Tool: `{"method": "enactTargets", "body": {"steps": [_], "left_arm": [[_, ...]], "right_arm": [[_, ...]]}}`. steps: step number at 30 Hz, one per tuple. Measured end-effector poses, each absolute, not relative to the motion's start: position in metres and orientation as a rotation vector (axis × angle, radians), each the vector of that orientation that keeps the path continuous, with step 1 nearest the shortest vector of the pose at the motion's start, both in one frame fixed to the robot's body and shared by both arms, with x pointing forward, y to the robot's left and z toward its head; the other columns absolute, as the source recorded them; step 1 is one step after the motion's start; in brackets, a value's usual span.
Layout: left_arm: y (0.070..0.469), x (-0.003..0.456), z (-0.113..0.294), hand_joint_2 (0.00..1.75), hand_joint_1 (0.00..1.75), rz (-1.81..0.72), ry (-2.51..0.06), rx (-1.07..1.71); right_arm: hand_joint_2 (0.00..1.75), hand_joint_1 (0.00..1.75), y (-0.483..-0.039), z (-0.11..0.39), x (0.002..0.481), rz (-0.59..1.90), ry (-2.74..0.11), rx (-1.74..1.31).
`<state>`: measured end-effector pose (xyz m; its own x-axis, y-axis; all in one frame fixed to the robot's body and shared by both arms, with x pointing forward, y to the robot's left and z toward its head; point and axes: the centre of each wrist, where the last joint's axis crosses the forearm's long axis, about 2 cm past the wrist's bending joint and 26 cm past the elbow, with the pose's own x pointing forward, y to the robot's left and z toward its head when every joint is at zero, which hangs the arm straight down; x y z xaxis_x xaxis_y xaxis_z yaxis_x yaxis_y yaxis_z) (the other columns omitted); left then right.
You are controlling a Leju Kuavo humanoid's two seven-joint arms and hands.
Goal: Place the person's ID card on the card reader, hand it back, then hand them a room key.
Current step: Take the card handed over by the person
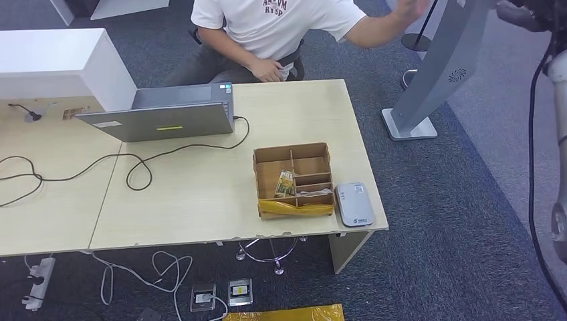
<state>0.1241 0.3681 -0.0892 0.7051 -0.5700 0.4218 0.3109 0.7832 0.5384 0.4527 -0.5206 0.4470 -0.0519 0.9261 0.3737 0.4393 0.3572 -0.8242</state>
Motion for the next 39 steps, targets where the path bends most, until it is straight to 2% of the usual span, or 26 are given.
{"method": "enactTargets", "body": {"steps": [8, 15, 20, 34, 35, 38, 39], "left_arm": [[0.37, 0.13, -0.087, 0.0, 0.0, -0.525, -0.607, 0.443], [0.373, 0.131, -0.087, 0.0, 0.0, -0.541, -0.589, 0.434], [0.376, 0.132, -0.086, 0.0, 0.0, -0.543, -0.581, 0.436], [0.38, 0.132, -0.085, 0.0, 0.0, -0.547, -0.571, 0.441], [0.38, 0.132, -0.085, 0.0, 0.0, -0.548, -0.571, 0.441], [0.379, 0.132, -0.085, 0.0, 0.0, -0.549, -0.57, 0.441], [0.379, 0.132, -0.085, 0.0, 0.0, -0.549, -0.569, 0.441]], "right_arm": [[1.75, 0.0, -0.47, 0.426, 0.474, 0.809, -1.65, -1.158], [1.75, 0.01, -0.442, 0.399, 0.483, 0.914, -1.61, -1.102], [1.75, 0.14, -0.432, 0.386, 0.485, 0.96, -1.588, -1.076], [1.75, 0.16, -0.422, 0.377, 0.487, 0.991, -1.582, -1.055], [1.75, 0.48, -0.421, 0.377, 0.487, 0.994, -1.582, -1.054], [1.75, 1.67, -0.42, 0.376, 0.487, 1.001, -1.58, -1.053], [1.75, 1.75, -0.42, 0.376, 0.488, 1.003, -1.58, -1.052]]}}
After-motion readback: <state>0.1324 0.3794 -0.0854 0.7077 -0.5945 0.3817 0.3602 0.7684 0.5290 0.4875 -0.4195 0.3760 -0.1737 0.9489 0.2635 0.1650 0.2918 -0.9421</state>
